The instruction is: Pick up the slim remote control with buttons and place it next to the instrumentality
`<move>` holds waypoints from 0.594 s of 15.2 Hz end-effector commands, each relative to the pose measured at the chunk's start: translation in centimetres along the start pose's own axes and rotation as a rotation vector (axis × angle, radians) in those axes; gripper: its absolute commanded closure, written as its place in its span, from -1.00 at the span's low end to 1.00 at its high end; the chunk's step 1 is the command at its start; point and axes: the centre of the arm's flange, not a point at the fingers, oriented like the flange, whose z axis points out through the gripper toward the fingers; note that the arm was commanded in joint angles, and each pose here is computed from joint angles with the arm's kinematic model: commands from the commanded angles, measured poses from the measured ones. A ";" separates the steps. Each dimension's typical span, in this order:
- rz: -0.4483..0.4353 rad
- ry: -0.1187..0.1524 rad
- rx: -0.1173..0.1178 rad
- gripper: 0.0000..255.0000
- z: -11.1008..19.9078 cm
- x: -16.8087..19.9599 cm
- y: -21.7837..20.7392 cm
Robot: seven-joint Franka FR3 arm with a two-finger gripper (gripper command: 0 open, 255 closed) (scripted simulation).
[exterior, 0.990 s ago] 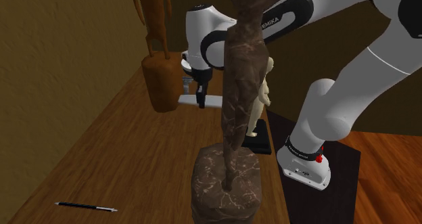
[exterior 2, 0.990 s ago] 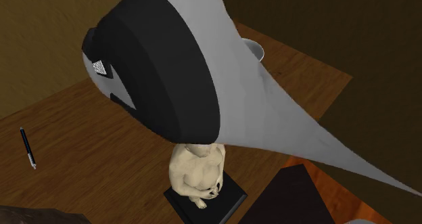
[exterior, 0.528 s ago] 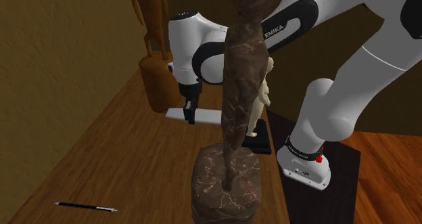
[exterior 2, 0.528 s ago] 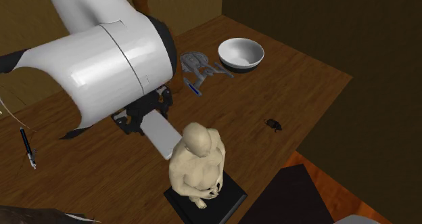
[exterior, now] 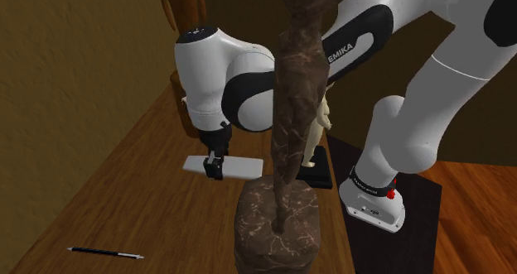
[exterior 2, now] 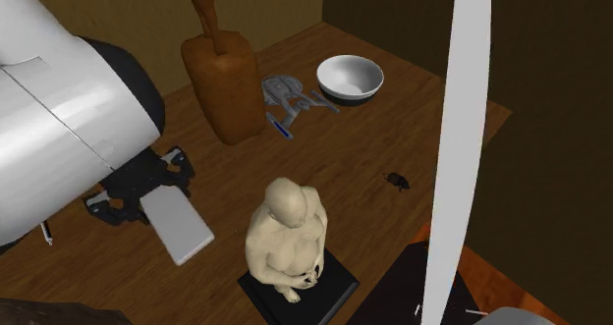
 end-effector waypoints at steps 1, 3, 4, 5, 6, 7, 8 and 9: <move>0.001 0.000 0.000 1.00 0.0 0.7 -2.8; 0.001 0.000 0.000 1.00 -0.1 1.3 -5.3; 0.001 0.000 0.000 1.00 -0.1 1.6 -6.6; 0.001 0.000 0.000 1.00 -0.1 1.9 -7.9; 0.001 0.000 0.000 1.00 -0.1 2.2 -9.2; 0.001 0.000 0.000 1.00 -0.1 2.5 -10.5; 0.001 0.000 0.000 1.00 -0.2 2.9 -11.8; 0.001 0.000 0.000 1.00 -0.2 3.2 -13.0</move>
